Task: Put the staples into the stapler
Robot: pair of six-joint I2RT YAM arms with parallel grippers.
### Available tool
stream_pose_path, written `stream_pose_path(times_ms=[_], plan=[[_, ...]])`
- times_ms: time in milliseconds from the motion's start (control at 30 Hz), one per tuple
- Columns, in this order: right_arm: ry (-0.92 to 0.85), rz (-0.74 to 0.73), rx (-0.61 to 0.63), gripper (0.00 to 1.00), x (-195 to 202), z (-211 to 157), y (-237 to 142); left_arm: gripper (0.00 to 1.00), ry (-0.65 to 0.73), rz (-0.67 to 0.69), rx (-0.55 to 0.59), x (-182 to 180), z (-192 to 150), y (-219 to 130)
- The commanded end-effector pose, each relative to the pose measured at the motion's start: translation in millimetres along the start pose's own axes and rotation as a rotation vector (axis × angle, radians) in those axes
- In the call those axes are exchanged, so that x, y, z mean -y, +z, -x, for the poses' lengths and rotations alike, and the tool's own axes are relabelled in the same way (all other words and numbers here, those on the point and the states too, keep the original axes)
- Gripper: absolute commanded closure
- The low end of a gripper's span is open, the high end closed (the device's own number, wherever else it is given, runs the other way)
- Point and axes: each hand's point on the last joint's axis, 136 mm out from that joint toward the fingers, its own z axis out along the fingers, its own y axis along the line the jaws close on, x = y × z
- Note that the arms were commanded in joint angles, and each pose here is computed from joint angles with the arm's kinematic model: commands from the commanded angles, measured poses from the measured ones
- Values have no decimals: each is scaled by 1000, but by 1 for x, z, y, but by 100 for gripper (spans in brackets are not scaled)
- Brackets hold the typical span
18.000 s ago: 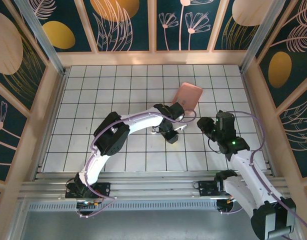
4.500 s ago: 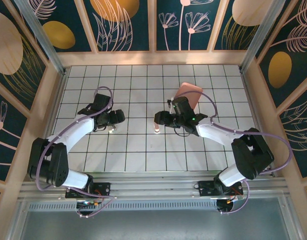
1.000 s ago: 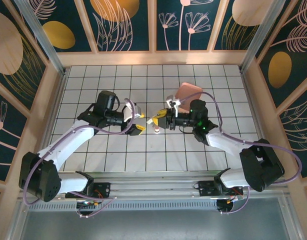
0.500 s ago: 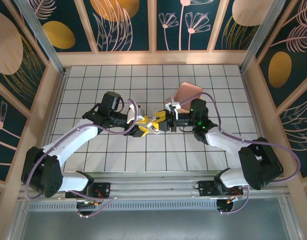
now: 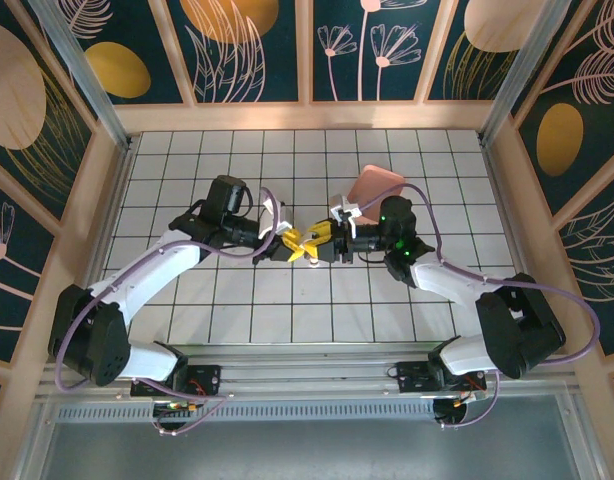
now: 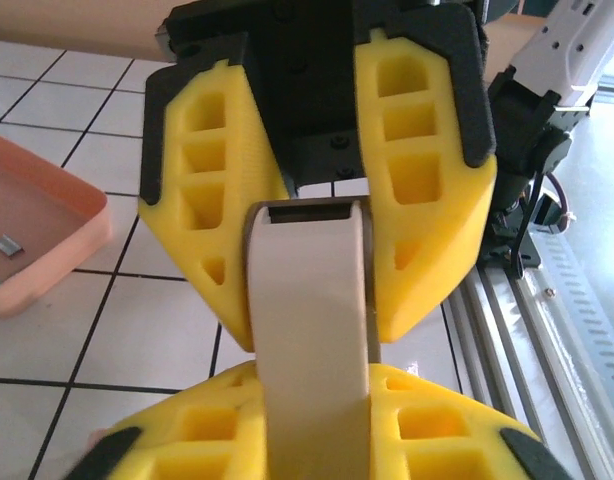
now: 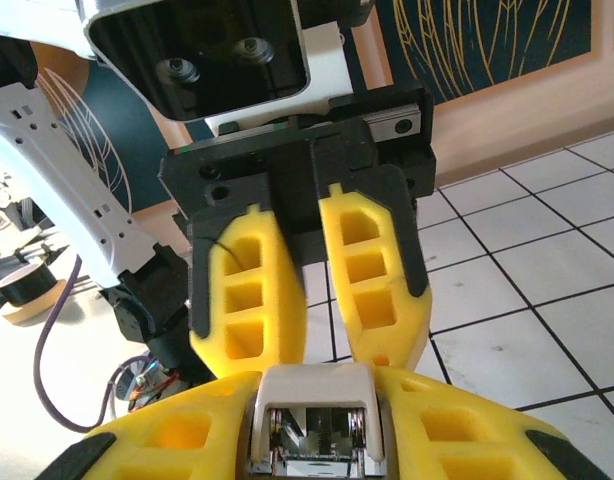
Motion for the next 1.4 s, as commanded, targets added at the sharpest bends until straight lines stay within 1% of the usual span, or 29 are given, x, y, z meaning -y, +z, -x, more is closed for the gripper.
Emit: stream_pose_path(times_ms=[0, 33, 133, 200, 300, 367, 567, 667, 767, 933, 1100, 1167, 1233, 1300, 1367], plan=[[-47, -44, 50, 60, -2, 17, -6, 90, -4, -22, 54, 1, 17, 1], [-39, -81, 63, 56, 2, 17, -12, 92, -22, -27, 78, 2, 22, 1], [-28, -168, 91, 51, 9, 15, -26, 94, -63, -34, 162, 6, 33, -2], [-31, -203, 96, 49, 9, 14, -31, 94, -92, -19, 212, 5, 41, -5], [-27, -247, 93, 47, 12, 12, -34, 95, -127, 8, 249, 3, 47, -9], [-37, -266, 94, 46, 13, 12, -34, 95, -144, 10, 273, 4, 51, -11], [-44, -254, 73, 46, 16, 10, -25, 95, -205, 30, 338, -1, 61, -15], [-59, -241, 79, 46, 12, 12, -19, 95, -214, 29, 344, -1, 62, -15], [-64, -268, 99, 47, 18, 17, -18, 95, -220, 21, 338, 0, 61, -14], [-48, -408, 121, 52, 41, 23, -28, 95, -235, 19, 318, 1, 56, -13], [-74, -474, 237, 55, 39, 46, -45, 95, -254, 29, 299, 1, 49, -12], [-82, -522, 300, 55, 44, 59, -61, 95, -260, 34, 293, 0, 46, -11], [-86, -559, 337, 55, 46, 66, -70, 95, -264, 37, 285, 1, 44, -11], [-90, -576, 358, 56, 46, 72, -75, 96, -270, 51, 284, -1, 43, -12], [-106, -545, 337, 53, 40, 71, -72, 95, -273, 89, 289, -6, 44, -13]])
